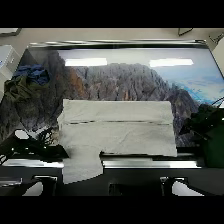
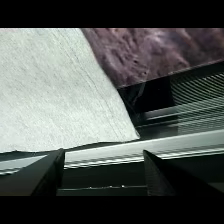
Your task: Fold the clothes and pants, and hang the long-sleeved shirts on hangers.
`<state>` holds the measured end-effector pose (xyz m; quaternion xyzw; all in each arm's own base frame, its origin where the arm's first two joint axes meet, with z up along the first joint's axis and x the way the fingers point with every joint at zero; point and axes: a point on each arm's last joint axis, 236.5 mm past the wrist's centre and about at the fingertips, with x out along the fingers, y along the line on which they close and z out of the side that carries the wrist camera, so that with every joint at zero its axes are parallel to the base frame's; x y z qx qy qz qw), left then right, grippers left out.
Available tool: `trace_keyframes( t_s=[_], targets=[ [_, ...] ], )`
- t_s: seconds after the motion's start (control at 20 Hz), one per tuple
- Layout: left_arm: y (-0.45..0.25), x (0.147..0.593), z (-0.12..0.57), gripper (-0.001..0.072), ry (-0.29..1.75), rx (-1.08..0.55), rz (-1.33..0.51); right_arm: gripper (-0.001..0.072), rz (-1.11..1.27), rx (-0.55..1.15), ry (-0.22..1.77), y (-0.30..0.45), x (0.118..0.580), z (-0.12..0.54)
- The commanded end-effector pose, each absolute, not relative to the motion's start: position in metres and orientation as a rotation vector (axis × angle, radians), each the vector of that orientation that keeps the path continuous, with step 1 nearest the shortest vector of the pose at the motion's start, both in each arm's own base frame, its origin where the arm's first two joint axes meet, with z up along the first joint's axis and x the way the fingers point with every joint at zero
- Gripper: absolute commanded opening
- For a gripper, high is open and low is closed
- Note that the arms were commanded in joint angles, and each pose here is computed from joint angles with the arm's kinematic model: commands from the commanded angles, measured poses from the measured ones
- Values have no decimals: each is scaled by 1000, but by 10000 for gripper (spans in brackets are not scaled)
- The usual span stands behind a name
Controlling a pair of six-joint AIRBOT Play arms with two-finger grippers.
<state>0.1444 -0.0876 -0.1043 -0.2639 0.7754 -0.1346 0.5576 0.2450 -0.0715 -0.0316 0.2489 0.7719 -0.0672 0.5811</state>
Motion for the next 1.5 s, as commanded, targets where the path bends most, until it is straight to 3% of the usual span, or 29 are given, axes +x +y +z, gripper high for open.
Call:
trace_keyframes(
  t_s=[0.0,0.1,0.2,0.3,0.5,0.8,1.1,1.2,1.25,1.3,1.45],
  targets=[
    [-93,152,-116,415,1809,-593,-272,573,-163,574,1783,-74,249,-33],
    [-99,144,-114,367,1844,-580,-288,574,-169,568,1782,-76,249,-33],
    [-100,137,-111,149,1872,-574,-303,574,-178,557,1790,-78,246,-35],
    [-100,132,-109,42,1891,-559,-329,575,-189,550,1828,-78,235,-43],
    [-97,127,-108,41,1913,-540,-332,580,-166,571,1912,-61,201,-80],
    [-97,127,-108,41,1910,-540,-332,608,-126,557,1914,-53,189,-109],
    [-96,137,-104,41,1885,-531,-334,486,-91,660,1884,-35,200,-116],
    [-95,142,-102,42,1873,-528,-335,281,-85,663,1909,-31,192,-119],
    [-95,144,-101,42,1868,-525,-337,127,-78,664,1921,-30,189,-118],
    [-95,147,-99,42,1861,-522,-340,53,-72,666,1929,-29,187,-116],
    [-93,169,-84,41,1800,-496,-357,50,-29,632,1867,-32,202,-98]
  ],
)
